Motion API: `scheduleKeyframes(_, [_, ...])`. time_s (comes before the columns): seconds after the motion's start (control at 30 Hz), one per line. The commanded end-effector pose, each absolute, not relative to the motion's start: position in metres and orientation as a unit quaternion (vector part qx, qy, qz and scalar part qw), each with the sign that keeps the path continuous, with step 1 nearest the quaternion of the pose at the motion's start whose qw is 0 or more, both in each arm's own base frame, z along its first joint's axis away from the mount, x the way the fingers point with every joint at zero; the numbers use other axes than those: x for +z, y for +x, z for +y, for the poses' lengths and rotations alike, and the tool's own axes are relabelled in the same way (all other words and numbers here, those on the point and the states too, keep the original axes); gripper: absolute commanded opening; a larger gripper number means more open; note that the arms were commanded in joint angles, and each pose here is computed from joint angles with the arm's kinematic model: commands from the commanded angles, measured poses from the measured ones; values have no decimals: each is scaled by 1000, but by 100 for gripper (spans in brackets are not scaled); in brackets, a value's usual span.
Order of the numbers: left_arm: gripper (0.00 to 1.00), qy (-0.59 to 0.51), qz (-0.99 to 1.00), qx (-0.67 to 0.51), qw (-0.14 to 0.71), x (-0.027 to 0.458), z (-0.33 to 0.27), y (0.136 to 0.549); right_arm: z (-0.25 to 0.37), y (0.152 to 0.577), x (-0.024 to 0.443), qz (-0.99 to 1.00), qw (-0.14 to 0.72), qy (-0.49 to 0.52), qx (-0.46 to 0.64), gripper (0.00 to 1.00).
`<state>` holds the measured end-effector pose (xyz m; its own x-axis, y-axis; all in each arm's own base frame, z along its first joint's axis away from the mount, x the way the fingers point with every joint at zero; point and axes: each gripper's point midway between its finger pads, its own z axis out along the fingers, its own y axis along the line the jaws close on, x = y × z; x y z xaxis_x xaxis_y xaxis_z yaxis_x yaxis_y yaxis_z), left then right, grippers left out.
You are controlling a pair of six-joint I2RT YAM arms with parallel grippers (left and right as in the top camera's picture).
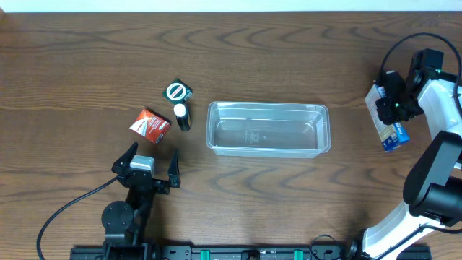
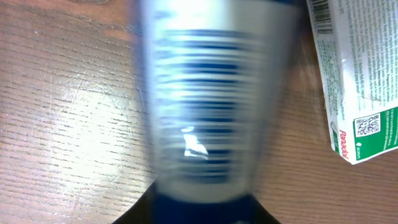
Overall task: Pack container
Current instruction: 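Lift the blue box with the right gripper and carry it over the container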
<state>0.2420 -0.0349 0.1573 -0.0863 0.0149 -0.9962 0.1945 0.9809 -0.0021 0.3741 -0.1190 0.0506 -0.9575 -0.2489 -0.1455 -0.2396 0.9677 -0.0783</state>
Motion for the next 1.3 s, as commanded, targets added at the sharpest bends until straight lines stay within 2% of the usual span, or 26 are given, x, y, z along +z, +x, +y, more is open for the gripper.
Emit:
scheduleKeyframes(0.0, [98, 75, 748, -65, 656, 142, -35, 241, -121, 373, 48, 991, 77, -103, -26, 23])
scheduleKeyframes(0.2, [98, 75, 748, -65, 656, 142, -35, 241, -123, 379, 54, 994, 89, -53, -27, 19])
scheduleKeyframes(0.33, [98, 75, 748, -65, 656, 142, -35, 241, -124, 387, 74, 995, 100, -5, -25, 13])
scheduleKeyframes(0.47, [98, 75, 748, -65, 656, 142, -35, 241, -118, 397, 104, 993, 114, 16, -8, 22])
scheduleKeyframes(0.73, [98, 75, 748, -65, 656, 142, -35, 241, -81, 415, 184, 984, 164, -6, 66, 20])
scheduleKeyframes(1.03, [98, 75, 748, -65, 656, 142, -35, 241, 13, 415, 259, 950, 220, -191, 108, 18])
scheduleKeyframes(1.27, [98, 75, 748, -65, 656, 142, -35, 241, 100, 385, 276, 895, 221, -375, 99, 18])
